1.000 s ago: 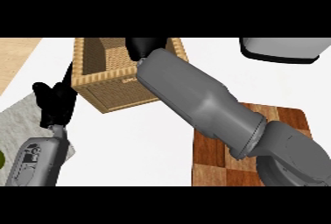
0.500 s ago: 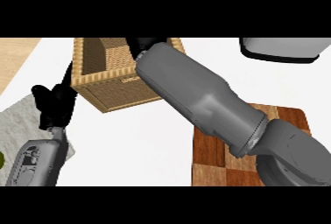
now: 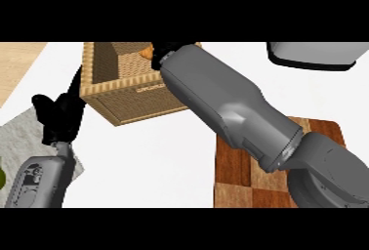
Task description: Pick the croissant from the cutting board and place it in the basket
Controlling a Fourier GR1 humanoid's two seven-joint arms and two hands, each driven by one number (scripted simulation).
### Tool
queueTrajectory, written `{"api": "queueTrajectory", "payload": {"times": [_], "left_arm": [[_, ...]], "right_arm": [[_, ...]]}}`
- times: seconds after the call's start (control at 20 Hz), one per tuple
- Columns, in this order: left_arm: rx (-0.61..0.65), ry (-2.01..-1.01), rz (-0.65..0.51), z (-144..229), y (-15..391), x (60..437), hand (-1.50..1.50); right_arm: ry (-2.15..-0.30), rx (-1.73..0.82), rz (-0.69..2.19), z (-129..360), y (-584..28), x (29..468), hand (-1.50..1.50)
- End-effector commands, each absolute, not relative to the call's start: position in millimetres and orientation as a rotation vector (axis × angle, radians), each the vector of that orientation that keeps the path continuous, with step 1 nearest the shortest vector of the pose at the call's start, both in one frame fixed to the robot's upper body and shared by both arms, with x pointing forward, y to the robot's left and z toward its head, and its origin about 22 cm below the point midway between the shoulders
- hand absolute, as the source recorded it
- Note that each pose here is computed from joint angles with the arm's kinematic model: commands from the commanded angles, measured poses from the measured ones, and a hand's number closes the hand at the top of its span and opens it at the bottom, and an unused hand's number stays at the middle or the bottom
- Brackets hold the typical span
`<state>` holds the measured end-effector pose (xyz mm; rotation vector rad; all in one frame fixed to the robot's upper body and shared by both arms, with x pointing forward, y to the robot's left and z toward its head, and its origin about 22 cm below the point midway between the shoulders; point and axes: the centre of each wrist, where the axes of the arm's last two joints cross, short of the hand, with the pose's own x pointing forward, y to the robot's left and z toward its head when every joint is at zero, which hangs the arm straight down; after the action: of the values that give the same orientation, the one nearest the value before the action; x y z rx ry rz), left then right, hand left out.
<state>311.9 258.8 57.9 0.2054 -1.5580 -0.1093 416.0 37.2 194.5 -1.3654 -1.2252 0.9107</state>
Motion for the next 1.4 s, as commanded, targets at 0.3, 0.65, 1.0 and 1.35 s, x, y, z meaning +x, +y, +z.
{"api": "queueTrajectory", "payload": {"times": [0.3,0.65,1.0,1.35], "left_arm": [[0.206,-1.550,-0.092,47,251,305,0.00],[0.196,-1.567,-0.116,57,255,310,0.00],[0.204,-1.544,-0.103,50,266,301,0.00],[0.191,-1.565,-0.127,64,257,309,0.00]], "right_arm": [[-1.147,-1.403,0.968,169,29,418,1.50],[-1.098,-1.417,1.002,149,20,418,1.50],[-1.050,-1.357,1.028,143,16,419,1.50],[-1.026,-1.322,1.021,151,12,425,1.50]]}}
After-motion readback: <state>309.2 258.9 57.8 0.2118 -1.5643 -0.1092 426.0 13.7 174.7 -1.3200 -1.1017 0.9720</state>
